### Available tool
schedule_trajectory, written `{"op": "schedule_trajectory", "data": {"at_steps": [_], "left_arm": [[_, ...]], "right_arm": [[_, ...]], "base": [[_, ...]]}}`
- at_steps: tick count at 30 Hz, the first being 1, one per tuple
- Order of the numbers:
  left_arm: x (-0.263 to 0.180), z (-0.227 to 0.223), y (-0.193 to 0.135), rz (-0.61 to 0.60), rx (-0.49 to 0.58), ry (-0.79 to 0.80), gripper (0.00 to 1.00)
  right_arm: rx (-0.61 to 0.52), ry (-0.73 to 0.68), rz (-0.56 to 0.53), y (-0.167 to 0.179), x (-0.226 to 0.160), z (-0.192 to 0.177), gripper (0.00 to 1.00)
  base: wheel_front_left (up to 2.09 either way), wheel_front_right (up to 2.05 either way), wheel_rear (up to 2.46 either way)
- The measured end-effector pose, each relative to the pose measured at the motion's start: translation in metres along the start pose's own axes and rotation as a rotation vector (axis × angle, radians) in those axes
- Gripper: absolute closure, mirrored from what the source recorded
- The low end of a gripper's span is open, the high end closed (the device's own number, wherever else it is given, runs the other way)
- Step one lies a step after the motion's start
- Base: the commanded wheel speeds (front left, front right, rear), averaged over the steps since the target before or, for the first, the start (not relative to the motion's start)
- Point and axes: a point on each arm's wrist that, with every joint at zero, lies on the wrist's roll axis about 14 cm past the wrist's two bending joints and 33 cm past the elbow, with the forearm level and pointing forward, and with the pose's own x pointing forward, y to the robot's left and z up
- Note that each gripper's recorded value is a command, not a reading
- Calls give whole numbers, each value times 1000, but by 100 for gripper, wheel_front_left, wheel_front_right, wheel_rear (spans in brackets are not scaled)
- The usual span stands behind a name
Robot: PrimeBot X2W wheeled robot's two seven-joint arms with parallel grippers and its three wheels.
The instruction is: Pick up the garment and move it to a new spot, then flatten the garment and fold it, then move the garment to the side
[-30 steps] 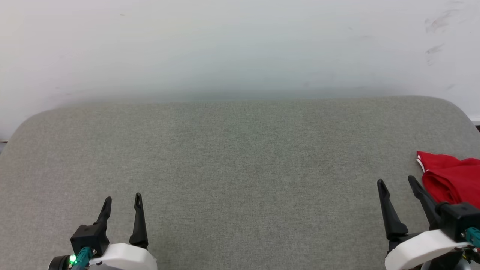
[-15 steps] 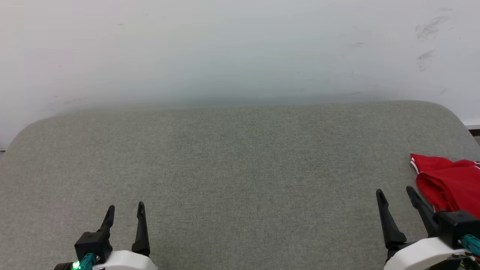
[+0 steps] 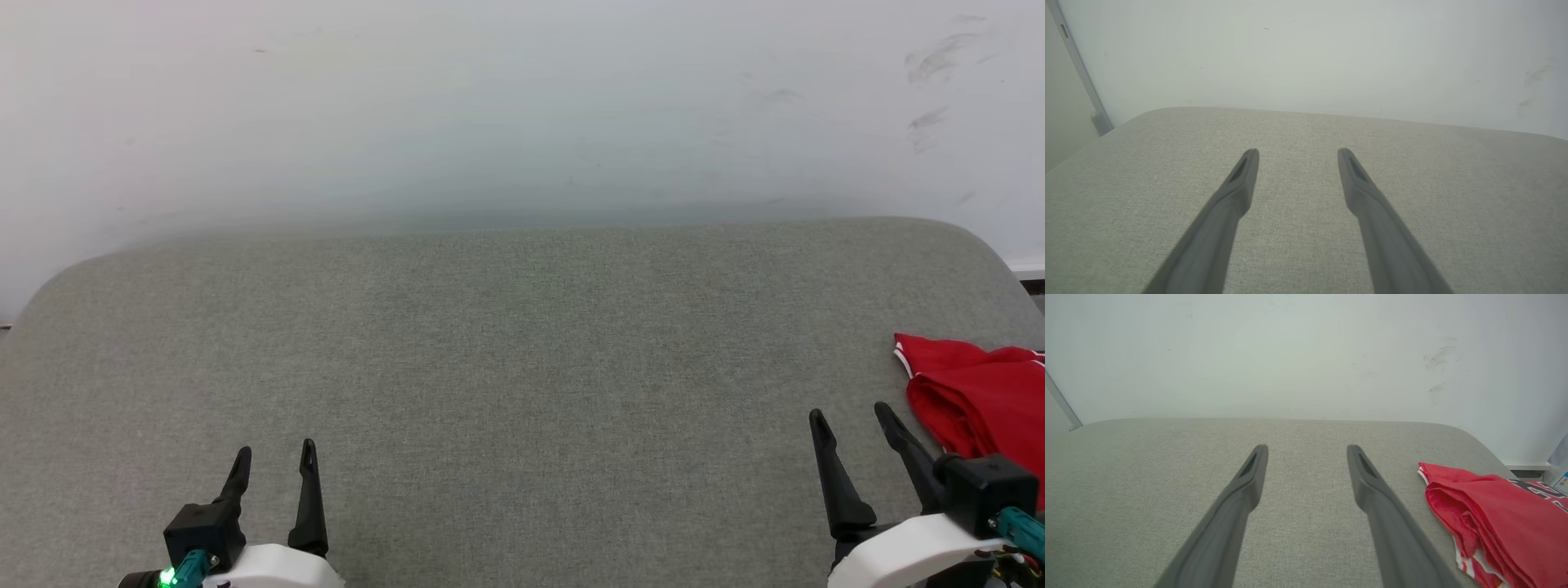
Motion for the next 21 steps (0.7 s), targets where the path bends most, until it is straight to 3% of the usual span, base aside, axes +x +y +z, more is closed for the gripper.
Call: {"op": "schedule_trajectory", "data": {"at_steps": [3,4,11,21], "left_arm": [[0,-2,2,3,1,5,0],[0,-2,1,-1,0,7,100],[-16,-34,1,11,-9,112,100],[-15,-43,8,63,-197,170,100]], "right_arm": [[7,1,1,0,0,-1,0],[8,2,1,0,0,-1,100],[24,93,-9,-2,-8,-31,100],[220,108,-18,-3,-6,-40,100]], "base": [[0,0,0],[0,0,0],[0,0,0],[0,0,0]]}}
